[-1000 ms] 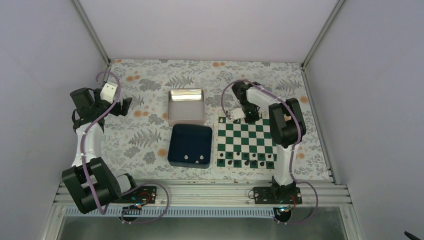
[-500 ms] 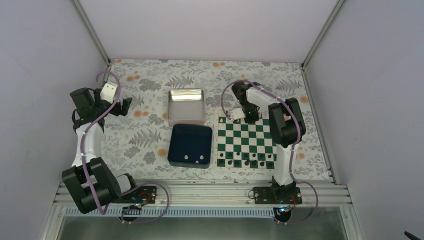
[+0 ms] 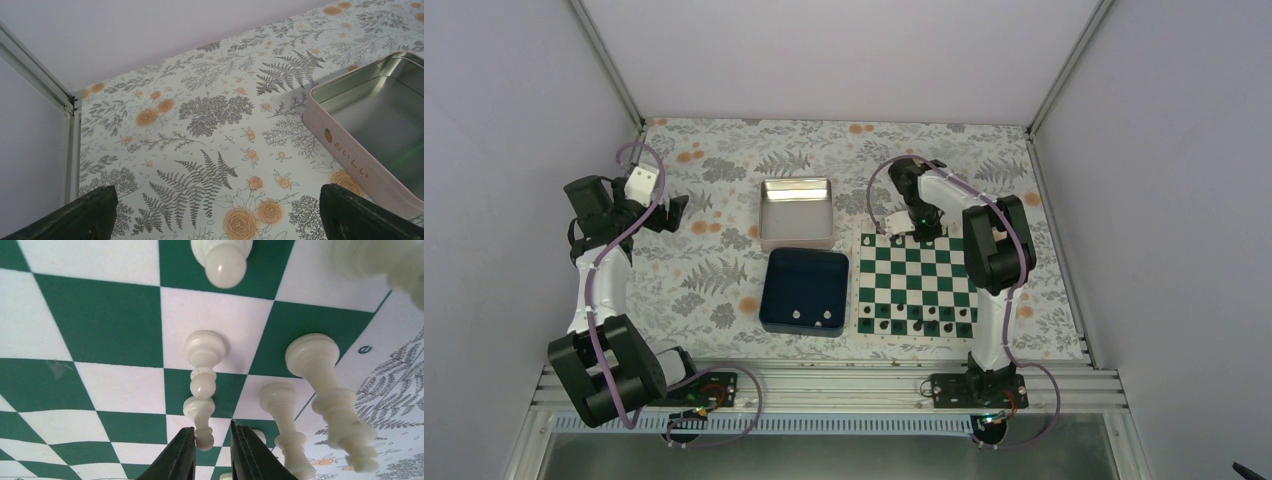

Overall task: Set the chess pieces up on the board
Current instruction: Place the chess piece on the chessboard.

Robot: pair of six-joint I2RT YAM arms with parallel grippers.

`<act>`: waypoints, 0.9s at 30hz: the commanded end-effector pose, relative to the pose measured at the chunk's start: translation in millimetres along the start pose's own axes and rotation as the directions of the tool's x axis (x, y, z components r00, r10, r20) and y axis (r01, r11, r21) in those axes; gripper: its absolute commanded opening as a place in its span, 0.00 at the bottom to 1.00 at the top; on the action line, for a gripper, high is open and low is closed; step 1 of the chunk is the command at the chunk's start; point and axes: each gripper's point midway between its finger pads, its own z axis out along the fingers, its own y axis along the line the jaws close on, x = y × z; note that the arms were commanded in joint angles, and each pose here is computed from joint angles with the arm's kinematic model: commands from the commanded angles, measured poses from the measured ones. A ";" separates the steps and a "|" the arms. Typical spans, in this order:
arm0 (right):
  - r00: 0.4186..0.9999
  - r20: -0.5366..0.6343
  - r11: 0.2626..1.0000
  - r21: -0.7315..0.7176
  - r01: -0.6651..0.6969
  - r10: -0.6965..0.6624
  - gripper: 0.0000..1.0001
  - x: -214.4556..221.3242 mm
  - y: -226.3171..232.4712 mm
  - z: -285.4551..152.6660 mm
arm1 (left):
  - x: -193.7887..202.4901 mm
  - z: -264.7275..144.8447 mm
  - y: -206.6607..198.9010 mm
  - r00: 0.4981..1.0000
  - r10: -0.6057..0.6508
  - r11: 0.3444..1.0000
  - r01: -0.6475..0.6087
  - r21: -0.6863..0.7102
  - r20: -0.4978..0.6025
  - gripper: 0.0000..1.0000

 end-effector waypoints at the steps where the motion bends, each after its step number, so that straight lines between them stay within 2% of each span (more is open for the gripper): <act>1: 0.999 0.031 1.000 -0.020 -0.012 0.013 0.21 1.4 0.6 -11.9 | -7.5 -3.9 1.1 1.000 0.005 1.000 -0.005 0.001 0.021 1.00; 13: 0.993 0.116 0.998 -0.064 -0.029 0.037 0.22 4.6 17.1 -57.5 | -8.2 -5.0 -0.6 1.000 0.007 1.000 -0.007 0.006 0.025 1.00; 19: 0.966 0.257 0.999 0.026 -0.024 0.017 0.29 -17.6 15.0 -103.8 | -9.1 -3.1 1.1 1.000 0.006 1.000 -0.006 0.007 0.026 1.00; 22: 0.922 0.386 0.997 0.055 -0.055 0.030 0.33 -51.1 10.7 -137.3 | -11.9 -1.9 0.4 1.000 0.008 1.000 -0.009 0.024 0.027 1.00; 27: 0.774 0.632 0.999 0.026 0.025 -0.036 0.31 -114.5 42.8 -192.6 | -21.1 0.7 -3.4 0.998 0.065 0.996 -0.066 0.053 0.016 1.00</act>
